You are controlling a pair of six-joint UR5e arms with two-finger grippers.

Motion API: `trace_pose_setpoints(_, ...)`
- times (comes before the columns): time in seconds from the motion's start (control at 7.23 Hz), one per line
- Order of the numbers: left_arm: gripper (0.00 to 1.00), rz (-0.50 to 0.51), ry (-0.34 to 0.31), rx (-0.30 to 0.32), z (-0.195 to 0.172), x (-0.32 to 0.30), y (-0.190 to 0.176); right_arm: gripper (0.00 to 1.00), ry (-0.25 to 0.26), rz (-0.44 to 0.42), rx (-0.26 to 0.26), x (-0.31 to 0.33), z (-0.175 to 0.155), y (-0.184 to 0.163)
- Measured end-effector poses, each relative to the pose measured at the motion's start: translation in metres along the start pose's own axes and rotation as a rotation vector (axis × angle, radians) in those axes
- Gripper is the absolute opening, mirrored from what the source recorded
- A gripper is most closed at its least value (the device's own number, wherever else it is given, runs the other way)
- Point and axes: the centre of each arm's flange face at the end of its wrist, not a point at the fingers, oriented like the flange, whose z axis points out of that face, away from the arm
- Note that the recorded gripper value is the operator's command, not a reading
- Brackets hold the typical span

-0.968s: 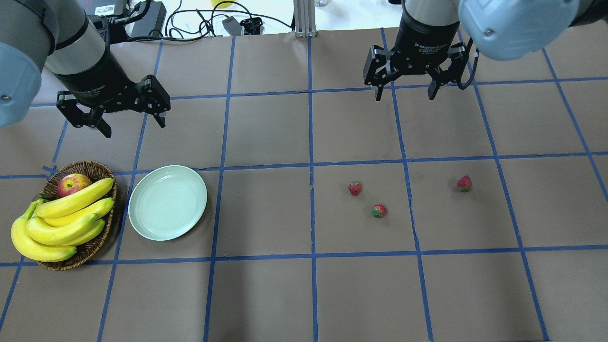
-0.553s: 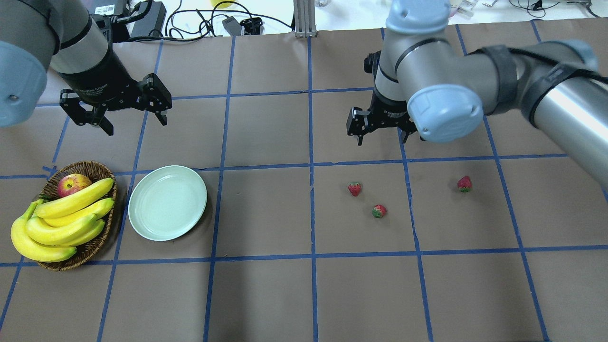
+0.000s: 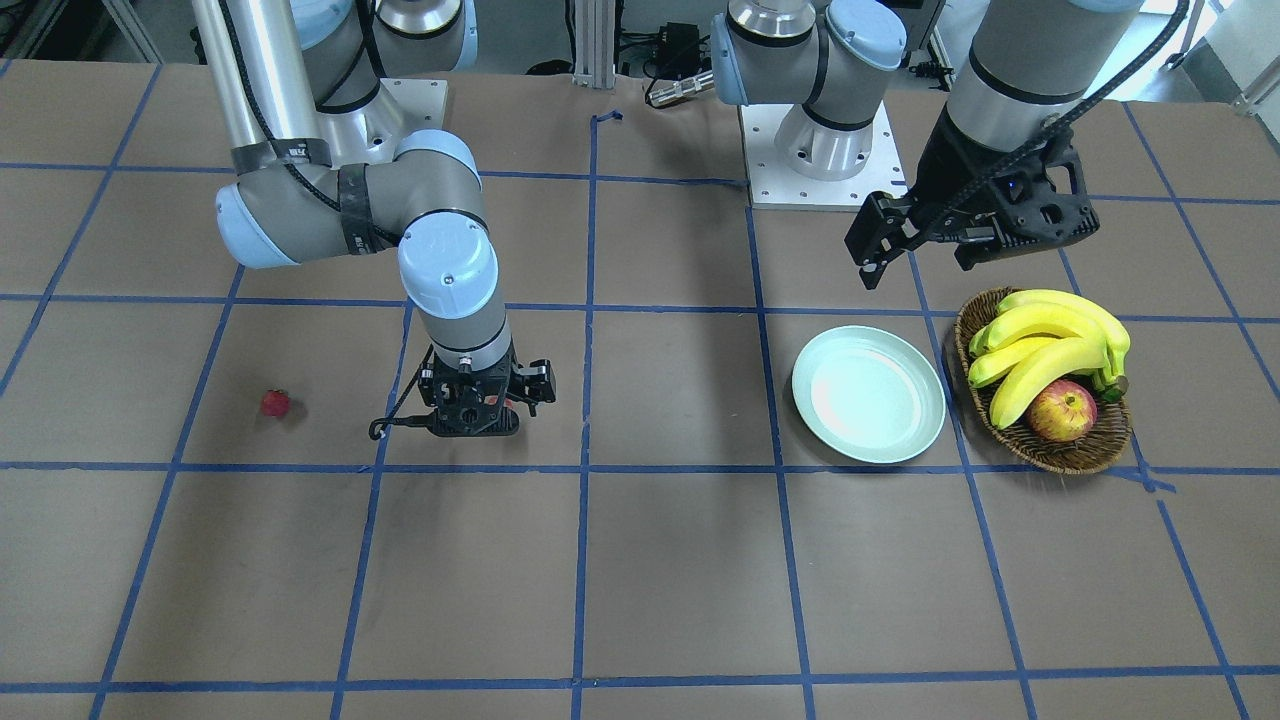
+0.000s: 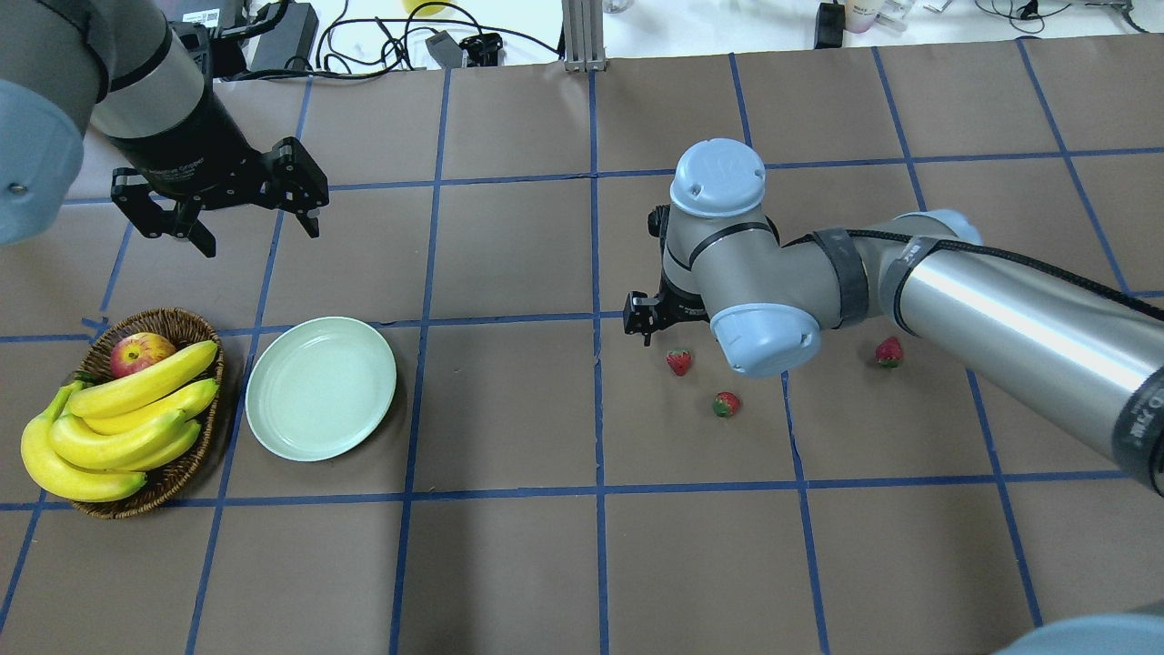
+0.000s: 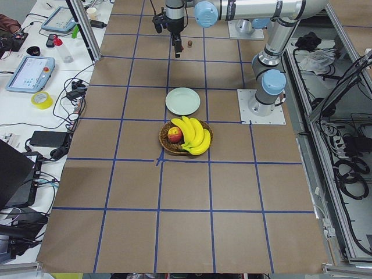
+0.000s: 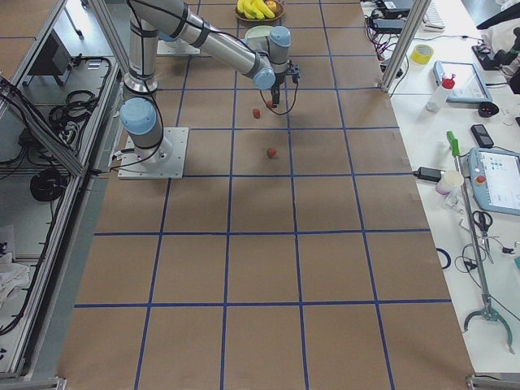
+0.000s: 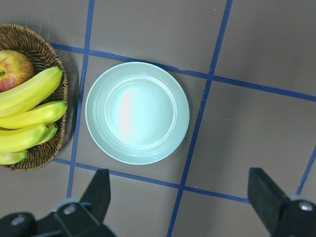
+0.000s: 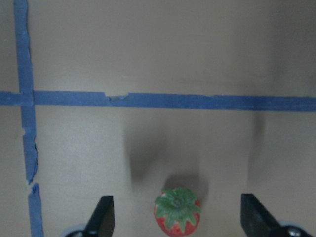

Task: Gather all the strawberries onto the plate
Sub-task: 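Lower the right gripper onto the strawberry nearest the plate and grasp it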

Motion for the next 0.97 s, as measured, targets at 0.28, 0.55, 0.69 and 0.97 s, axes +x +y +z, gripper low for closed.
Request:
trace_pose_setpoints(0.28,1.00,0.000,0.004,0.022,-0.014,-0.001,0.009,0.21,-0.001,0.000,-0.011,0.000,0.010,0.004)
trace_pose_setpoints(0.55,1.00,0.001,0.041,0.021,-0.017,0.002,0.013,0.03,-0.003,0.002,-0.014,0.000,0.010,0.004)
trace_pose_setpoints(0.69,1.00,0.001,0.050,0.017,-0.015,0.002,0.013,0.03,-0.006,0.013,-0.011,-0.001,0.008,0.003)
trace_pose_setpoints(0.97,1.00,0.001,0.053,0.016,-0.015,0.003,0.014,0.00,-0.124,0.108,-0.024,-0.023,-0.002,0.003)
